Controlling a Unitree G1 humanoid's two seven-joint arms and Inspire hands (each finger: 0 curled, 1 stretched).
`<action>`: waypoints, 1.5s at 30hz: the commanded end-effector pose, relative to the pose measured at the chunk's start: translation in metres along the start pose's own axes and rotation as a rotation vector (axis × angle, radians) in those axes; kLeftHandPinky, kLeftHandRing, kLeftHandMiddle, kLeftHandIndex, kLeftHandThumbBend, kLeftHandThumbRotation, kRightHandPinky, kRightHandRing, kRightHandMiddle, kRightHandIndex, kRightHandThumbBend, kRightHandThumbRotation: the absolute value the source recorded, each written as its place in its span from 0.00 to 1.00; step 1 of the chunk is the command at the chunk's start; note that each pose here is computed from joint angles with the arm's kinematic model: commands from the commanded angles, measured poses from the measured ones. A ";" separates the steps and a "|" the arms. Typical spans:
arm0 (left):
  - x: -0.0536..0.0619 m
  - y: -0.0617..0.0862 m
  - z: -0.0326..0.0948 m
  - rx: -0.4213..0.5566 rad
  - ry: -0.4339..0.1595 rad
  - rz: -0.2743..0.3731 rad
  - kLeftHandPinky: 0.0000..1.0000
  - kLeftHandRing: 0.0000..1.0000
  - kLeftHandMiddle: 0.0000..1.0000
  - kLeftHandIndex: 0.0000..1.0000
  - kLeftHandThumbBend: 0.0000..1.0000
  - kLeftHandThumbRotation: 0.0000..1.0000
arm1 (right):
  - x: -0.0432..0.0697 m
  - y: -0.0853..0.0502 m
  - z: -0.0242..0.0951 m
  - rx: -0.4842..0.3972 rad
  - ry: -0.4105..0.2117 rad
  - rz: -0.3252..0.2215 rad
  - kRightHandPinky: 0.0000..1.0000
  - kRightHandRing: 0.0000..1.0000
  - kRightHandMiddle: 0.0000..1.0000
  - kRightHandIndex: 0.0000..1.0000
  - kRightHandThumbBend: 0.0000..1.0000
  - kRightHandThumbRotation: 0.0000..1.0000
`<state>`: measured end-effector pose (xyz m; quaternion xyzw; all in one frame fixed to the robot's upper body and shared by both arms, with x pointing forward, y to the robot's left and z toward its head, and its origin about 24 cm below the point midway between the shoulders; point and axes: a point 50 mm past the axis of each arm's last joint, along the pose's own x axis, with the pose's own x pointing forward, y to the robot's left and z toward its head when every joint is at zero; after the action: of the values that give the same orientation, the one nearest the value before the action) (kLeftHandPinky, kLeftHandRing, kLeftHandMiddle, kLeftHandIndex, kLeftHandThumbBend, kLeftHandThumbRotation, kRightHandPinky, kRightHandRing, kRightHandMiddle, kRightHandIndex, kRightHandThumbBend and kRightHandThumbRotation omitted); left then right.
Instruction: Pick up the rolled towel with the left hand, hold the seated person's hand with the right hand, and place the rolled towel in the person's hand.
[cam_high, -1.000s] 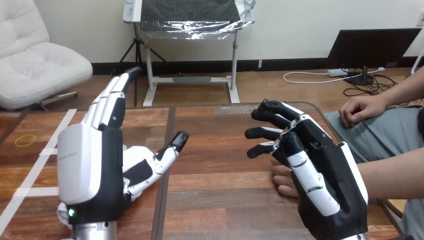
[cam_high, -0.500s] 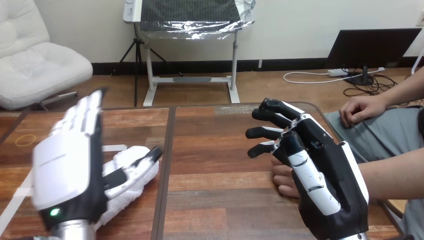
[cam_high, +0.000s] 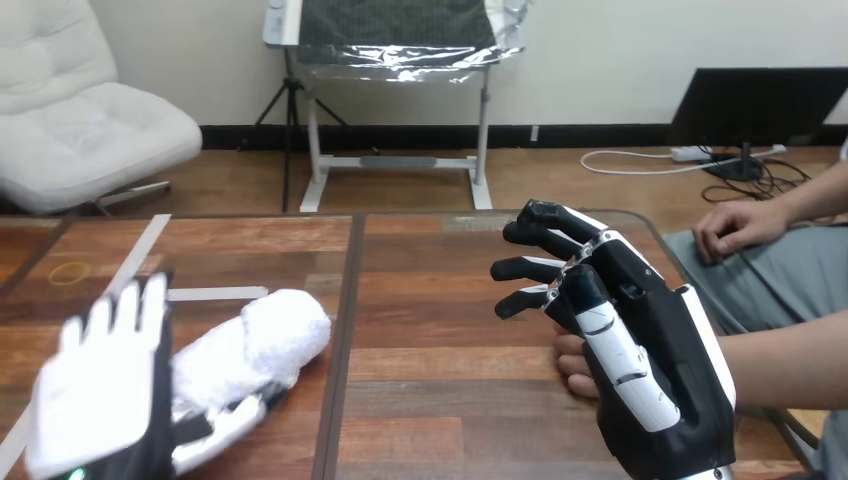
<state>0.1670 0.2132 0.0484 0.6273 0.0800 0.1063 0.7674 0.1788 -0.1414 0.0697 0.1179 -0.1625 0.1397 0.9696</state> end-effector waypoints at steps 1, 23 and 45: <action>0.013 0.009 0.004 0.041 -0.034 0.031 1.00 0.99 1.00 1.00 0.93 0.85 | 0.014 -0.001 0.011 -0.009 -0.101 0.011 0.51 0.66 0.75 0.74 0.47 0.53; 0.024 0.004 -0.005 -0.112 -0.048 -0.158 1.00 1.00 1.00 1.00 1.00 0.93 | 0.015 -0.002 0.012 -0.026 -0.101 0.022 0.52 0.67 0.76 0.74 0.45 0.54; 0.029 -0.005 -0.005 -0.185 -0.078 -0.176 1.00 1.00 1.00 1.00 1.00 0.92 | 0.017 -0.003 0.013 -0.019 -0.106 0.025 0.51 0.66 0.76 0.74 0.44 0.53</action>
<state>0.1760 0.2298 0.0299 0.5389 0.1486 0.0169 0.8290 0.1820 -0.1450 0.0727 0.1100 -0.1726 0.1421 0.9685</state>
